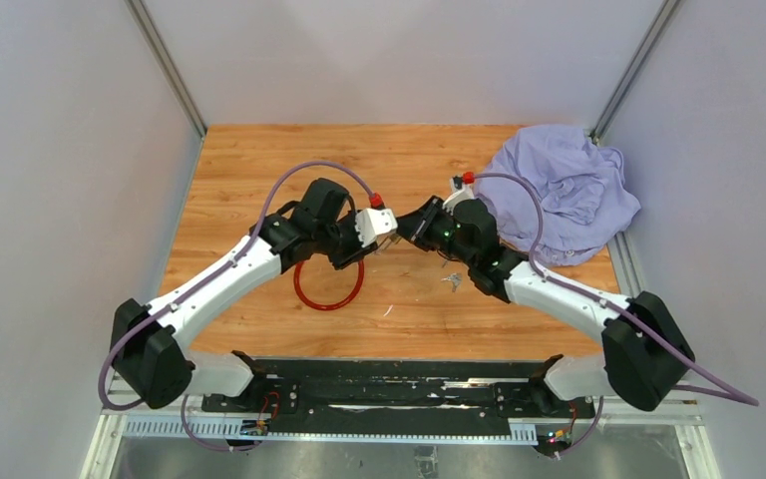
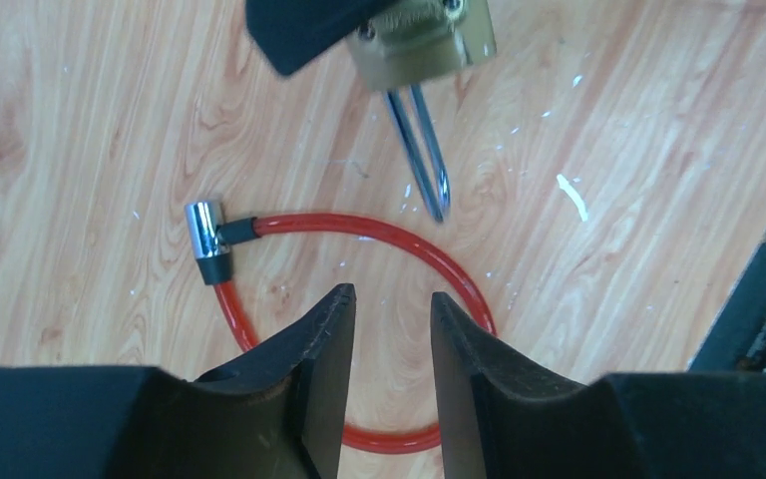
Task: Unlock with the key
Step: Place the lock at the center of the board.
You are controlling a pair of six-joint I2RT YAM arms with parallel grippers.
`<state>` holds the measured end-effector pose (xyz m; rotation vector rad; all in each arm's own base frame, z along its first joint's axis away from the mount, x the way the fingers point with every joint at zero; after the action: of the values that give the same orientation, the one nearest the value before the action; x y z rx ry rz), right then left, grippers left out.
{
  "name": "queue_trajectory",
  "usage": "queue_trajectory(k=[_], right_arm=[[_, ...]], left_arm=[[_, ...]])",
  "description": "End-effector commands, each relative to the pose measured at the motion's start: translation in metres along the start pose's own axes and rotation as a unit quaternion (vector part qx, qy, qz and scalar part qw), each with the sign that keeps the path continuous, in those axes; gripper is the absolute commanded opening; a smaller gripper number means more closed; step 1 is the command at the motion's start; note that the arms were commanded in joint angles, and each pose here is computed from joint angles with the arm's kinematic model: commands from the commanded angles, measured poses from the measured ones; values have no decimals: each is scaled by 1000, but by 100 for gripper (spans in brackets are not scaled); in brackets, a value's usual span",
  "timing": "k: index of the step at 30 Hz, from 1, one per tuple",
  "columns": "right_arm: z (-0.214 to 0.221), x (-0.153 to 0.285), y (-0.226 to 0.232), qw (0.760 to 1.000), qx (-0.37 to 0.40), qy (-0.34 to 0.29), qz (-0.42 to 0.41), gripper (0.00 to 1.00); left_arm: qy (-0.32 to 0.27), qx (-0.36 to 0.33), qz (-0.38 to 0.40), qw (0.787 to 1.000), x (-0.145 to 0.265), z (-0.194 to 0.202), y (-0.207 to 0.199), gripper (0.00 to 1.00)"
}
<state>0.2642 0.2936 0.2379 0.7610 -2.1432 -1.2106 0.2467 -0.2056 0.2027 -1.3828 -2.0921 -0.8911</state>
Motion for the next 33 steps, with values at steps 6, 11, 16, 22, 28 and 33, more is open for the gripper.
queue_trajectory(k=[6,11,16,22,28,33], right_arm=[[3,-36,-65,1000,5,4,-1,0],[17,-53,-78,998,21,19,-54,1],[34,-55,-95,995,29,26,-92,1],[51,-46,-111,994,57,41,-88,1],[62,-34,-125,993,69,55,-73,1],[74,-24,-138,993,71,59,-78,1]], left_arm=[[56,94,-87,990,7,49,59,62],[53,158,-95,982,18,68,68,69],[40,177,-81,980,21,72,57,73],[28,186,-84,979,26,69,60,73],[23,188,-86,978,29,67,59,73],[16,190,-89,978,33,65,57,73]])
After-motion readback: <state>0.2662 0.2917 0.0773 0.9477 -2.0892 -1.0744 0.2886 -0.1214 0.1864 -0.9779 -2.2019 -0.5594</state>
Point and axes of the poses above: each gripper's point midway between its finger pads, its own x axis back along the fingers, its own y axis along the line the jaws close on, z = x × y, the point moved 4 cm from there along x, back along the fingers, and after that the axes turned 5 degrees about -x, right-handed, at the moved point
